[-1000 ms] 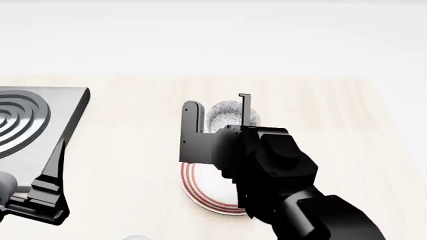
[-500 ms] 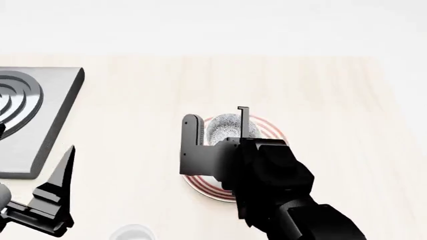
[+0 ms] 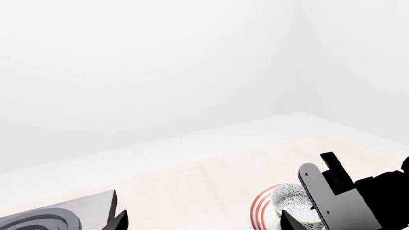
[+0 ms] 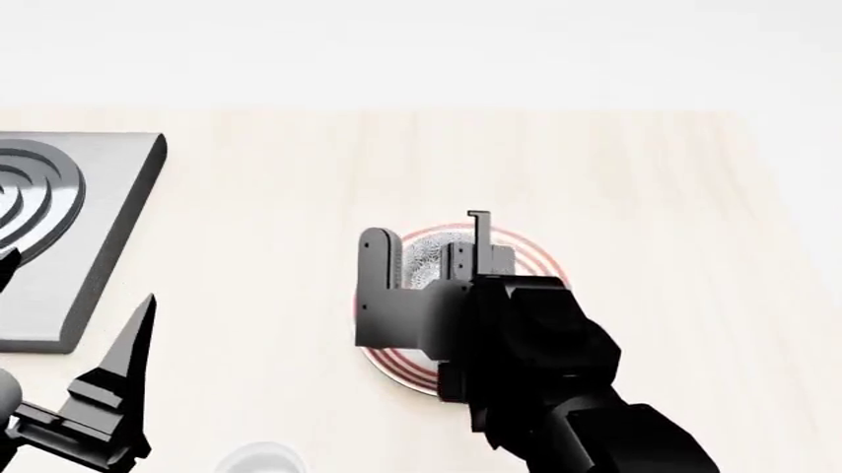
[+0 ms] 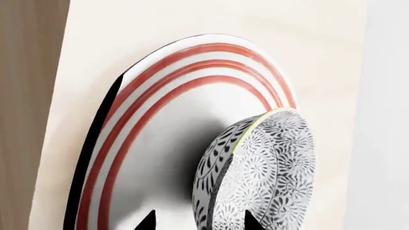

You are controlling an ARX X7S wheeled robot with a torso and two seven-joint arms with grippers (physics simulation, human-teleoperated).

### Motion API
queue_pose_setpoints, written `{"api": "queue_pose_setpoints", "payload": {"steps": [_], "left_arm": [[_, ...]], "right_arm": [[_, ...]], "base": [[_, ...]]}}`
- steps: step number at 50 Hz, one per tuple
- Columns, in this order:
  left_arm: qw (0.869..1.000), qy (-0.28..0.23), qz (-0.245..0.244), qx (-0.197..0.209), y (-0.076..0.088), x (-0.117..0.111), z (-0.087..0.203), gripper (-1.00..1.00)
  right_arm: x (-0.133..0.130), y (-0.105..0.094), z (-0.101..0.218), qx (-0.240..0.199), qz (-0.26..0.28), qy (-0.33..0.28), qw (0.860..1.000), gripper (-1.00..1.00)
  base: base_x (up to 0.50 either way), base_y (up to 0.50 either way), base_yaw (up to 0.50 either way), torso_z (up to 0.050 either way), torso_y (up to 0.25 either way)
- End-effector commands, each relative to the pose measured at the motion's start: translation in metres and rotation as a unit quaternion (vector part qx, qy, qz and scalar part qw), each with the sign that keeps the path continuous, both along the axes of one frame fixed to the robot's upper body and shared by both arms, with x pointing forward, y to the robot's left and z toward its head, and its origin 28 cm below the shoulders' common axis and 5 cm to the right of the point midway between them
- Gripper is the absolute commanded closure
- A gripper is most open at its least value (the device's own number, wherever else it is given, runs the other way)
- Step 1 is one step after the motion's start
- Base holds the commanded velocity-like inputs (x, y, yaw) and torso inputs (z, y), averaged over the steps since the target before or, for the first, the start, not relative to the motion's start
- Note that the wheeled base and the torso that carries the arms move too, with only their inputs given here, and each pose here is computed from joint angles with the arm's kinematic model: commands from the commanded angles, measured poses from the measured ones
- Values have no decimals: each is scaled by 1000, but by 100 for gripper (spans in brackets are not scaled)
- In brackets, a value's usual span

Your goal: Pick the akita bowl between the plate and the ramekin and place it on the plate.

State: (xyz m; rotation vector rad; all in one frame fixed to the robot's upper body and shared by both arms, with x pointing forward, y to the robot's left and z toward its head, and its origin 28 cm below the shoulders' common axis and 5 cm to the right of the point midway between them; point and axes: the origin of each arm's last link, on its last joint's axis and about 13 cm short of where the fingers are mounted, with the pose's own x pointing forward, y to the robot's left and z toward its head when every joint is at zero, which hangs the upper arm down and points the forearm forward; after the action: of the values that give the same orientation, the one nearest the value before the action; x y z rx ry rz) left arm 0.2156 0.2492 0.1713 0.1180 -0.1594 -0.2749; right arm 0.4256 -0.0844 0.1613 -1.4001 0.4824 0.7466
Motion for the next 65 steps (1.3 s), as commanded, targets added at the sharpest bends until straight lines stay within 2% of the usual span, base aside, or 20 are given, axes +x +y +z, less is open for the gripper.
{"api": "queue_pose_setpoints", "payload": {"steps": [1, 18, 38, 46, 47, 51, 52, 56, 58, 60, 61, 64, 65], "left_arm": [[1000, 1, 0, -1, 0, 0, 0, -100], [1000, -2, 1, 2, 0, -1, 2, -100], [1000, -16, 0, 9, -3, -9, 11, -100], [1000, -26, 2, 9, -3, -9, 12, -100], [999, -30, 4, 8, -3, -9, 12, -100], [998, -57, 16, -7, -2, -8, 13, -100], [998, -62, 17, -12, -2, -8, 13, -100], [996, -80, 25, -29, -2, -9, 10, -100], [994, -91, 36, -56, -1, -9, 11, -100], [993, -94, 45, -62, 0, -8, 11, -100], [990, -114, 51, -63, 1, -9, 12, -100], [985, -141, 60, -76, 2, -13, 19, -100], [981, -163, 65, -85, 3, -16, 23, -100]], "right_arm": [[1, 1, 2, -1, 6, -8, 1000, -100], [0, -2, 14, -1, 5, -14, 1000, -100], [-61, -13, 70, 20, 37, -34, 999, -100], [-93, -20, 86, 60, 78, -87, 991, -100], [-101, -21, 91, 83, 90, -113, 986, -100], [-126, -23, 92, 142, 122, -158, 970, -100], [-130, -24, 92, 165, 118, -180, 963, -100], [-147, -30, 85, 206, 115, -251, 939, -100], [-165, -34, 80, 253, 102, -309, 911, -100], [-176, -36, 78, 280, 99, -323, 899, -100], [-188, -39, 77, 306, 90, -348, 881, -100], [-203, -45, 77, 341, 80, -377, 858, -100], [-212, -48, 78, 358, 75, -394, 843, -100]], "base": [[0, 0, 0, 0, 0], [0, 0, 0, 0, 0], [0, 0, 0, 0, 0], [0, 0, 0, 0, 0], [0, 0, 0, 0, 0], [0, 0, 0, 0, 0], [0, 0, 0, 0, 0], [0, 0, 0, 0, 0], [0, 0, 0, 0, 0], [0, 0, 0, 0, 0], [0, 0, 0, 0, 0], [0, 0, 0, 0, 0], [0, 0, 0, 0, 0]]}}
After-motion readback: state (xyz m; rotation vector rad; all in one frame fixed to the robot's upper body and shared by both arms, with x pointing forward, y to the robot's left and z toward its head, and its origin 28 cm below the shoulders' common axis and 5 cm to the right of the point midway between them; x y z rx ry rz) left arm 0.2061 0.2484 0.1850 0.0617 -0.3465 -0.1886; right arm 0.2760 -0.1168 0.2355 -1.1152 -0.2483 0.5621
